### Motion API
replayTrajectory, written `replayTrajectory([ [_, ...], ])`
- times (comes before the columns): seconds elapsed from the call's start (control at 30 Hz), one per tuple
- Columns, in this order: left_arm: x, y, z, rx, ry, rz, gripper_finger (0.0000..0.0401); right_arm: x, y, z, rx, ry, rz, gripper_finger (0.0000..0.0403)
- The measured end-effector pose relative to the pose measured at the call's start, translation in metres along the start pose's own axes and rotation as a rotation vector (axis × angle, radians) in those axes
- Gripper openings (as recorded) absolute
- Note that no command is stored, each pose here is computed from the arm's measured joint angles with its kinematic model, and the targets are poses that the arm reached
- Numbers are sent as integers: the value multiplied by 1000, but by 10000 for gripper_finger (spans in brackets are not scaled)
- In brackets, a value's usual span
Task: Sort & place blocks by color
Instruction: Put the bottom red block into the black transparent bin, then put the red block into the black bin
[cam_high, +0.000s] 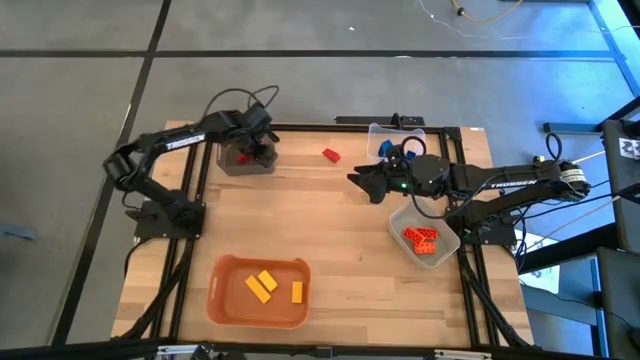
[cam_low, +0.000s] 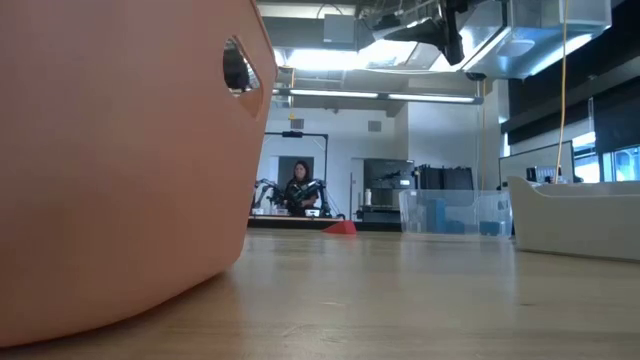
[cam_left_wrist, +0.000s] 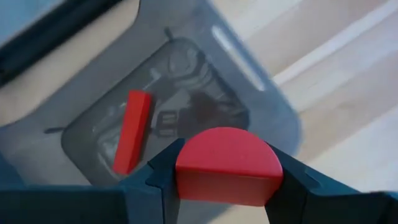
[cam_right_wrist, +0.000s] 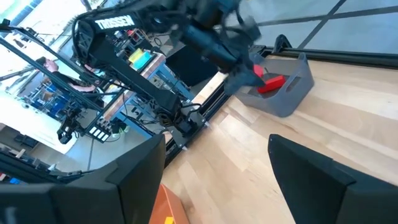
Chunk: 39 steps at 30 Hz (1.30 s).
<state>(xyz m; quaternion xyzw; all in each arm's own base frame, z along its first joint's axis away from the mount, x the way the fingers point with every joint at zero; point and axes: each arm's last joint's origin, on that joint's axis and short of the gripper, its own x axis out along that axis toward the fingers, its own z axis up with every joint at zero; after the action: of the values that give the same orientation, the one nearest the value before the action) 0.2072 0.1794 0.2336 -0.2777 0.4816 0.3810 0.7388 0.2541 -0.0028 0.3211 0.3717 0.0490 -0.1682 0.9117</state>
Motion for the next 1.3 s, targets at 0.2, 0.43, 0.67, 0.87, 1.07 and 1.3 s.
replayTrajectory([
  [0.2, 28, 5, -10, -44, 57, 42, 158, 0, 0, 0, 20, 0, 0, 283],
  [0.43, 31, 7, -12, -48, 45, 47, 207, 0, 0, 0, 20, 0, 0, 283],
  [0.67, 28, 8, -8, -27, 38, 30, 278, 0, 0, 0, 25, 0, 0, 283],
  [0.87, -18, 7, 17, -32, -170, -118, 296, 13, -9, 7, 114, 23, -84, 283],
  [1.07, -102, -2, 18, 12, -574, -456, 293, 49, -20, 29, -68, 197, -332, 283],
  [1.3, -175, -18, -22, 139, -814, -655, 293, 112, -66, 32, -190, 326, -540, 283],
])
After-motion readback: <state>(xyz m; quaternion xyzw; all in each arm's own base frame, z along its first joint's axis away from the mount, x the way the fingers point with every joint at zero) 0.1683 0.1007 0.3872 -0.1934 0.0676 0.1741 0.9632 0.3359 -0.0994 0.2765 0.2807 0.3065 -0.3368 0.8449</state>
